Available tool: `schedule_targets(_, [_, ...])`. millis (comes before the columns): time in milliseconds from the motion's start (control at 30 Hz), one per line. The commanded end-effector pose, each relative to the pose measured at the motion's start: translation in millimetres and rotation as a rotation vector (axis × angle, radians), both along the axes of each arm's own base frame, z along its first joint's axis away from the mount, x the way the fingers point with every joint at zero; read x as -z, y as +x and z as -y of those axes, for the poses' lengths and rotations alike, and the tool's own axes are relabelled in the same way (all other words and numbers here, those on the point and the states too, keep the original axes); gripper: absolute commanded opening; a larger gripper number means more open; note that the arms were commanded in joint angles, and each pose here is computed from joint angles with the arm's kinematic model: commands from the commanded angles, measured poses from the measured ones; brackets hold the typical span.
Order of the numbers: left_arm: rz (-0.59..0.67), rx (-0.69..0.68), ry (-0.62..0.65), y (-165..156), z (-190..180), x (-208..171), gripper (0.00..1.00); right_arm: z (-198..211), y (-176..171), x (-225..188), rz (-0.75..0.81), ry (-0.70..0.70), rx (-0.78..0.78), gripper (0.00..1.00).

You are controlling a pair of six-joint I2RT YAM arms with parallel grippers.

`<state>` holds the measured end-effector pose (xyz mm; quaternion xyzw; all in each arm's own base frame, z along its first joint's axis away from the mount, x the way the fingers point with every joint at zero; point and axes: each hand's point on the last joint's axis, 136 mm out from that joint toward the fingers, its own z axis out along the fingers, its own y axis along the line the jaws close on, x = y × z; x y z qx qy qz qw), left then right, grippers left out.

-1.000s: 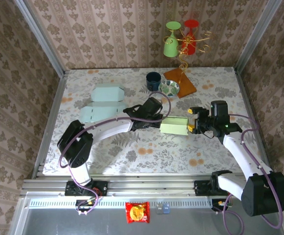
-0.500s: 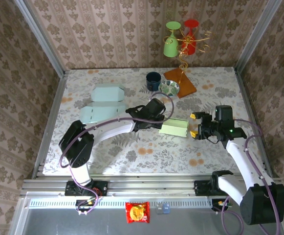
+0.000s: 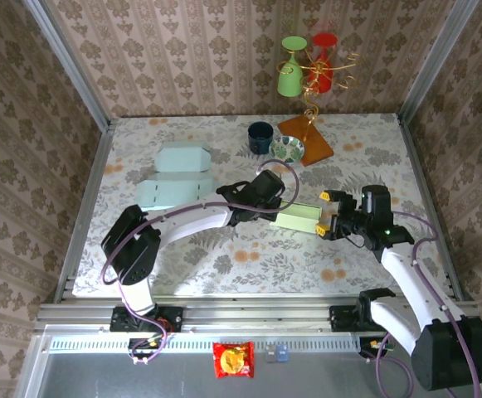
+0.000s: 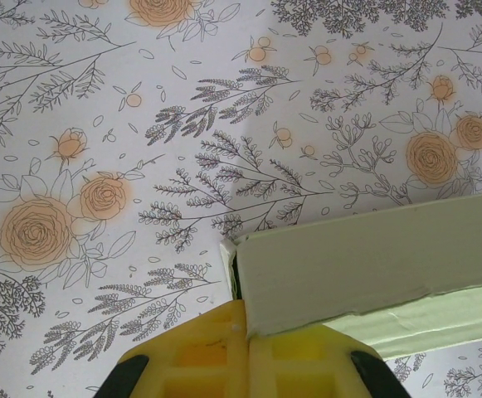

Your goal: Fold the paper box

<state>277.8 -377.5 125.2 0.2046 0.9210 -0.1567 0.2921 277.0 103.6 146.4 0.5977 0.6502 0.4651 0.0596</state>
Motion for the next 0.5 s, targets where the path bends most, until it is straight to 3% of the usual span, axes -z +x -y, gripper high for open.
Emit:
schedule_targets(0, [-0.036,0.009,0.075,-8,-6,18,0.00,-6,8,-2,0.013,0.030,-0.011,0.81])
schedule_targets(300, [-0.037,0.018,0.068,-11,-3,16,0.00,-9,2,14,-0.002,0.002,-0.044,0.69])
schedule_targets(467, [-0.041,0.020,0.072,-11,-3,18,0.00,-10,-7,23,-0.019,-0.017,-0.075,0.68])
